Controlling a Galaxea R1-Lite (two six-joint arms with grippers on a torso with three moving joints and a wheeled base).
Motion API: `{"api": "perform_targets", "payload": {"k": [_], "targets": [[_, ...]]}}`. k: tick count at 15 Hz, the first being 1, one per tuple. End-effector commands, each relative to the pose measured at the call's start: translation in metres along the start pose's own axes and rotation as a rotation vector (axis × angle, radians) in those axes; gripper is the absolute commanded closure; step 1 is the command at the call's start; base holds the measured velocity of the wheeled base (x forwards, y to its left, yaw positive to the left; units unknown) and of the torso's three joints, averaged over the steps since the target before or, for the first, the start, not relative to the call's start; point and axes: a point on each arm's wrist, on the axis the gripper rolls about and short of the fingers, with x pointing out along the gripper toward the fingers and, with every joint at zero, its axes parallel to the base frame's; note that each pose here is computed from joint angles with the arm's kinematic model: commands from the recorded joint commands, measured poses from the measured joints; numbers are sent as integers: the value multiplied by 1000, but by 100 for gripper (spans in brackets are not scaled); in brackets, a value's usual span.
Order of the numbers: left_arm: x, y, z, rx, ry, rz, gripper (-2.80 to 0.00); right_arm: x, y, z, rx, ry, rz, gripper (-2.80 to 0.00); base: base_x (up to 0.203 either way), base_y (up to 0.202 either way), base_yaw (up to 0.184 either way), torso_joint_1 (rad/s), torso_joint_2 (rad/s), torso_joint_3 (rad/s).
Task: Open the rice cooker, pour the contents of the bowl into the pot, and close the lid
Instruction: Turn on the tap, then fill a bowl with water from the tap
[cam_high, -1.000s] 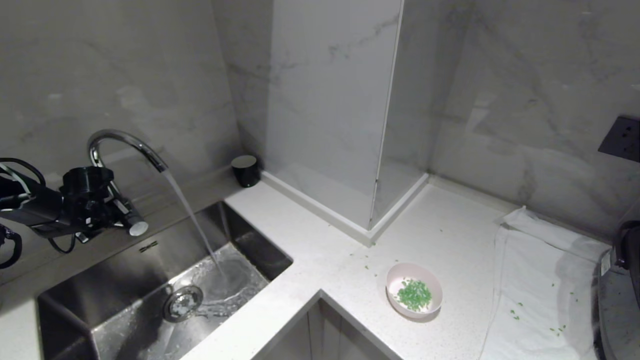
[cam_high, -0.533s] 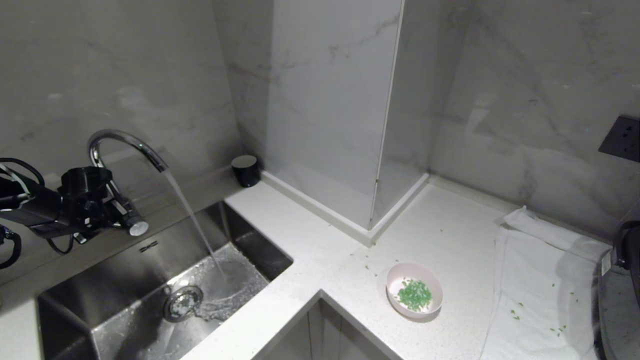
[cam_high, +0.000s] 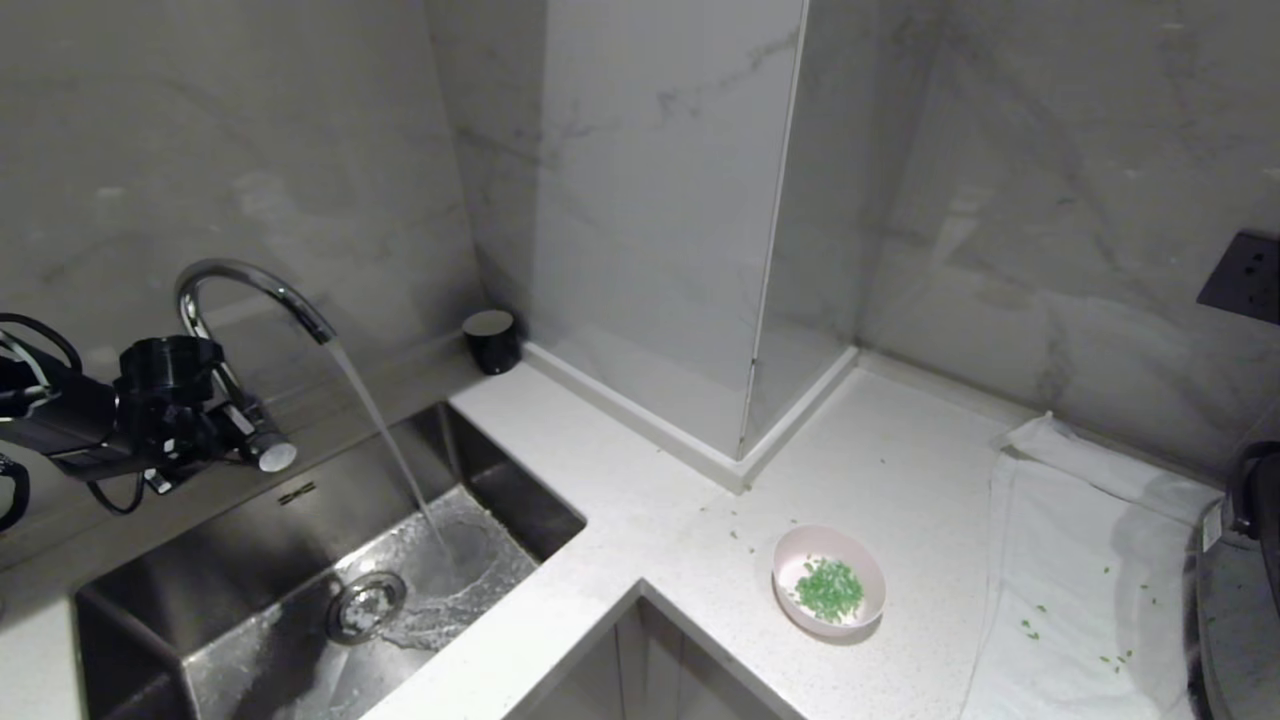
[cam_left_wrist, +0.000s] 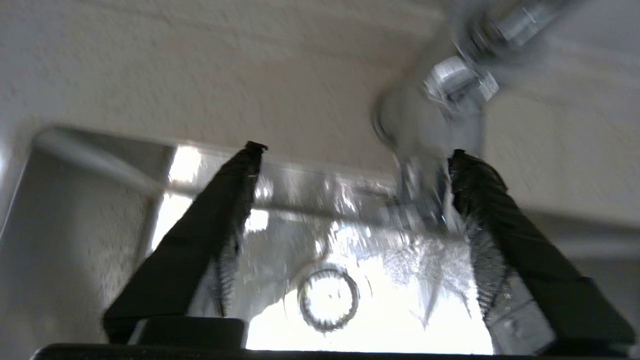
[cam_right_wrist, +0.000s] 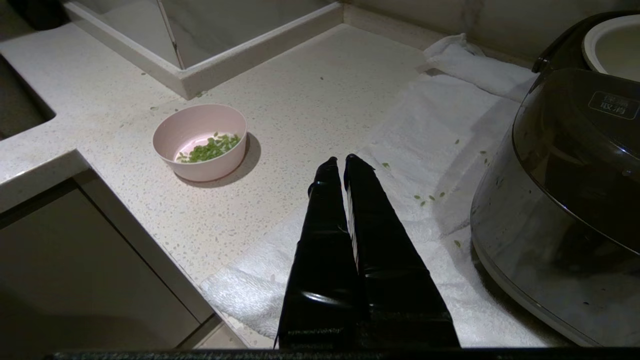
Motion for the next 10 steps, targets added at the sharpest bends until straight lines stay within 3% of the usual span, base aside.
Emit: {"api": "perform_targets", "payload": {"k": [1, 3, 7, 10], "targets": [[-31, 0, 11, -7, -5, -57, -280, 0, 0, 0, 0, 2, 1, 0, 0, 0, 0, 0, 0, 0], [-53, -2, 15, -4, 11, -125, -280, 0, 0, 0, 0, 2, 0, 0, 0, 0, 0, 0, 0, 0], [-91, 7, -3, 36, 81, -174, -280, 0, 0, 0, 0, 2, 1, 0, 0, 0, 0, 0, 0, 0], [-146, 25, -11, 57, 165, -352, -280, 0, 0, 0, 0, 2, 0, 0, 0, 0, 0, 0, 0, 0]]}}
